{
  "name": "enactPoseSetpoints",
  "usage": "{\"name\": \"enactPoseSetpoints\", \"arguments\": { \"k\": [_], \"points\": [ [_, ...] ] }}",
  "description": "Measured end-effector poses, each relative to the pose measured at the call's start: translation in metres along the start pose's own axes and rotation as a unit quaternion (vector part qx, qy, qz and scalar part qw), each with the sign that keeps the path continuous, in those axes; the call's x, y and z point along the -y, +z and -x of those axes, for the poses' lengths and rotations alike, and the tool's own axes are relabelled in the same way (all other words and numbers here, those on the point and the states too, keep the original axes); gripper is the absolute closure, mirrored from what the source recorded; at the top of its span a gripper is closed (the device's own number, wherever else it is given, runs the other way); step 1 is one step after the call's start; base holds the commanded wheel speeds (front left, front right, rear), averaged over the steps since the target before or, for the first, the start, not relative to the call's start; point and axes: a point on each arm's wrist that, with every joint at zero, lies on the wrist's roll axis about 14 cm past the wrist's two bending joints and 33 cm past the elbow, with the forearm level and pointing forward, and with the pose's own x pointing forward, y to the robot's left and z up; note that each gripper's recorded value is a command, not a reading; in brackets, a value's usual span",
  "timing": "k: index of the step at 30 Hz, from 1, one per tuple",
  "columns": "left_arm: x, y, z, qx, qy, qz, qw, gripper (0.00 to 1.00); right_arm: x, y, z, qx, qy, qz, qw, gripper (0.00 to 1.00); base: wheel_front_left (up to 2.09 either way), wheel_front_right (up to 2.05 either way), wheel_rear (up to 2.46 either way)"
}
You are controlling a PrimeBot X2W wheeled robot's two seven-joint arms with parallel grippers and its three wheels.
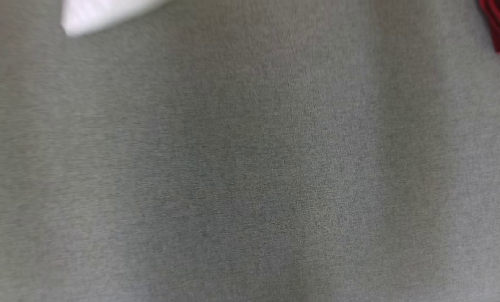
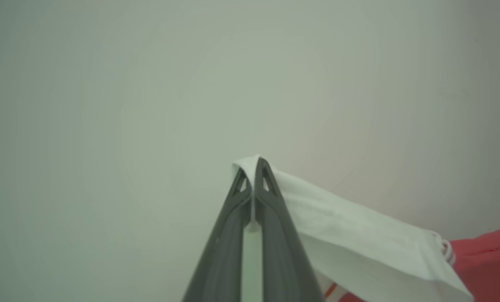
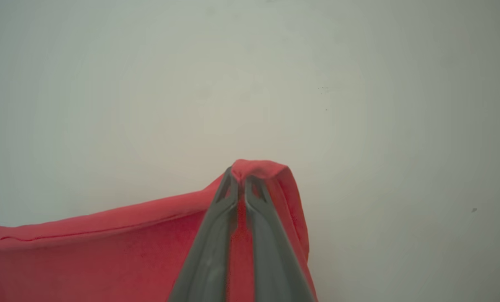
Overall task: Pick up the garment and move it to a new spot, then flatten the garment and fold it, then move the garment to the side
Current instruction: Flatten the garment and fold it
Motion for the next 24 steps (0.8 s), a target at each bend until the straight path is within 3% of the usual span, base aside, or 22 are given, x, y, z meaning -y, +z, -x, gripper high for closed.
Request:
{"name": "enactPoseSetpoints", "arguments": {
  "k": [8,16,24],
  "points": [
    [0.009,-0.004,-0.037,0.018,-0.009,-0.013,1.0,1.0,0.012,0.005,-0.025,0.005,-0.016,0.026,1.0,1.0,0.0,0.0,0.0],
    [0.013,0.021,-0.05,0.053,-0.011,-0.008,0.998,1.0,0.012,0.02,-0.036,0.021,-0.021,0.033,0.999,1.0,0.0,0.0,0.0],
    [0.006,-0.027,-0.042,0.015,-0.009,0.002,1.0,1.0,0.017,-0.025,-0.041,-0.014,-0.022,0.027,0.999,1.0,0.0,0.0,0.0]
  ]
}}
